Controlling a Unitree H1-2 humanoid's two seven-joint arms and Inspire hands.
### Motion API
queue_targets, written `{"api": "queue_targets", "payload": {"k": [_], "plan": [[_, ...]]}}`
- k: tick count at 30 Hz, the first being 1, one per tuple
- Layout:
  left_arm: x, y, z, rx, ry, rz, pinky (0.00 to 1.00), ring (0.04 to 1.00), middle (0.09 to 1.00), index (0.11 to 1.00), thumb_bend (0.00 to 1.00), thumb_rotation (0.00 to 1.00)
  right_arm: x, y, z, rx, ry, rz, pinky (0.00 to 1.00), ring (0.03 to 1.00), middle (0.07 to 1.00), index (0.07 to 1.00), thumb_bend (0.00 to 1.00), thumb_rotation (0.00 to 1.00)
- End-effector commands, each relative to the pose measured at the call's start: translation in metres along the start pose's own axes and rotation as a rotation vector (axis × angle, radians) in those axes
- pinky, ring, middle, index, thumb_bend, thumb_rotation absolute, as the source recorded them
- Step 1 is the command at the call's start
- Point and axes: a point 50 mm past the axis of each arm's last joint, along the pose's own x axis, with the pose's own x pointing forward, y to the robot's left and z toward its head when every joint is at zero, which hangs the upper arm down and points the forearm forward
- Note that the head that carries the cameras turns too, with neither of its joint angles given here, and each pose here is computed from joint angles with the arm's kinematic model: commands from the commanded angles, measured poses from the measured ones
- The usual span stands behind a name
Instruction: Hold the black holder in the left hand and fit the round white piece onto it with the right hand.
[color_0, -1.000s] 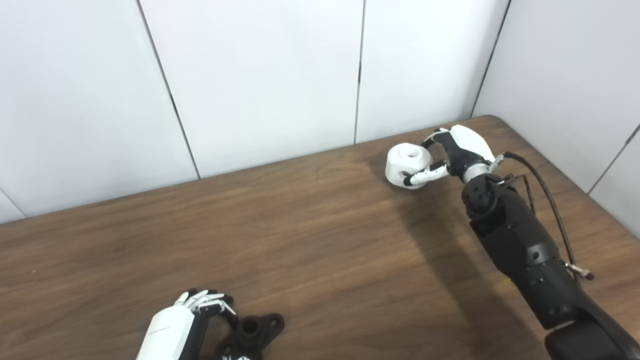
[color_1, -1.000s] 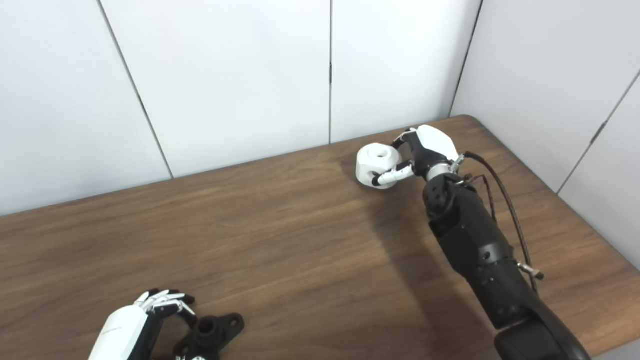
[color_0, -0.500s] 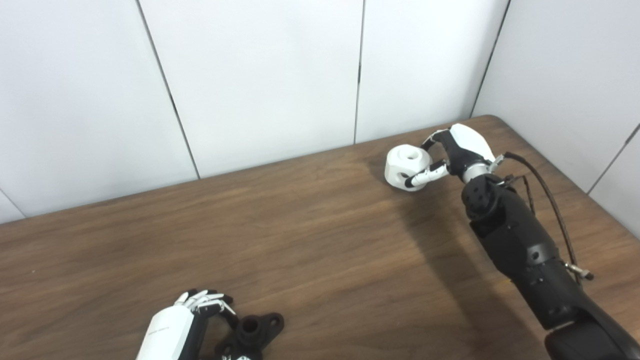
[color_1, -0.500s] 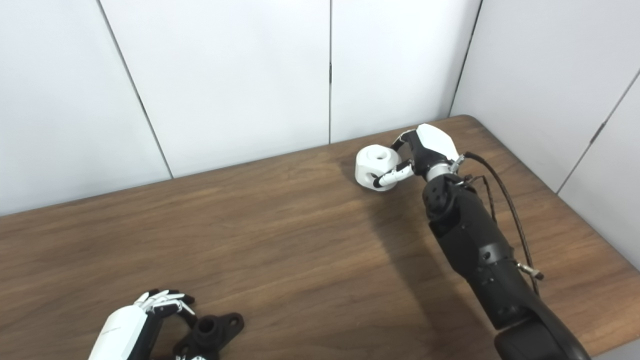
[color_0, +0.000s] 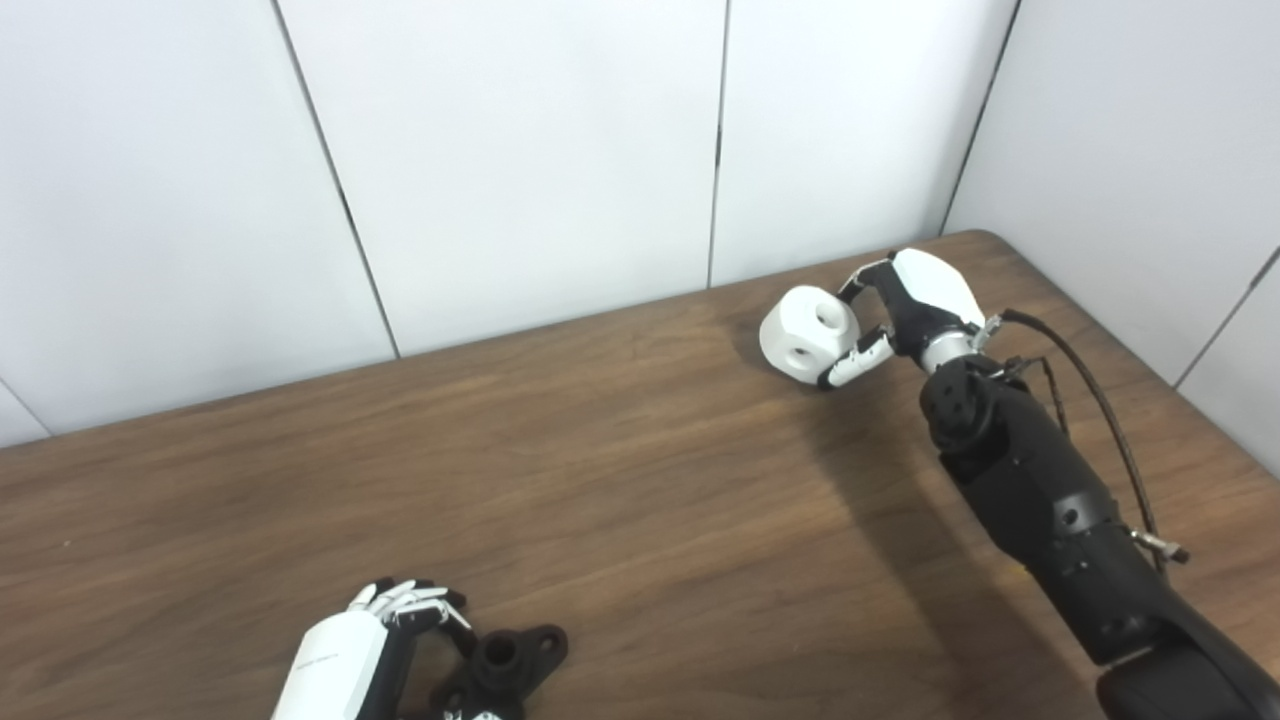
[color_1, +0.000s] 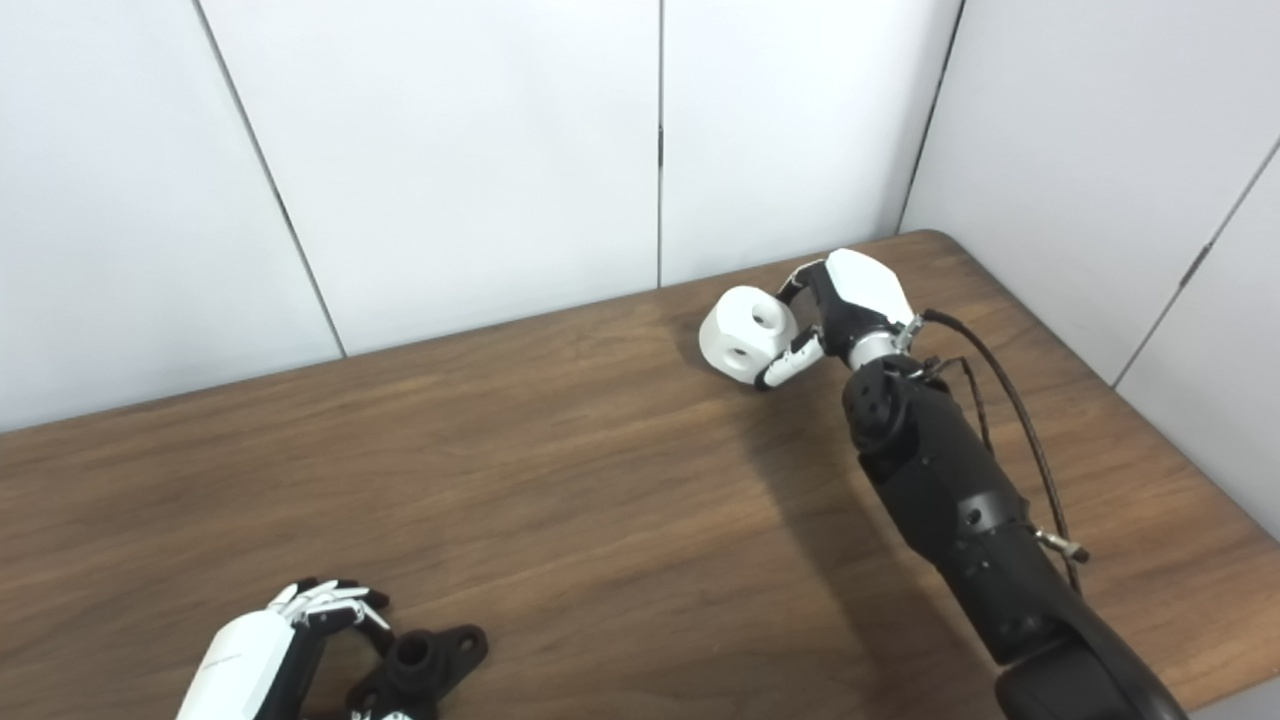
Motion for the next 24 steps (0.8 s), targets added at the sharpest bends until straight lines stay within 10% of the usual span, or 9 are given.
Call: {"api": "queue_targets", "payload": {"k": [1, 24], "plan": [[-0.007, -0.01, -0.01, 0.014, 0.044, -0.074, 0.94, 0.834, 0.742, 0.484, 0.52, 0.04, 0.006, -0.027, 0.003, -0.021, -0.047, -0.089, 1.0, 0.976, 0.802, 0.486, 0.52, 0.13], [-0.007, -0.012, -0.011, 0.02, 0.043, -0.081, 0.94, 0.836, 0.743, 0.485, 0.52, 0.04, -0.004, -0.039, 0.007, 0.017, -0.093, -0.146, 1.0, 0.958, 0.793, 0.485, 0.52, 0.13]]}}
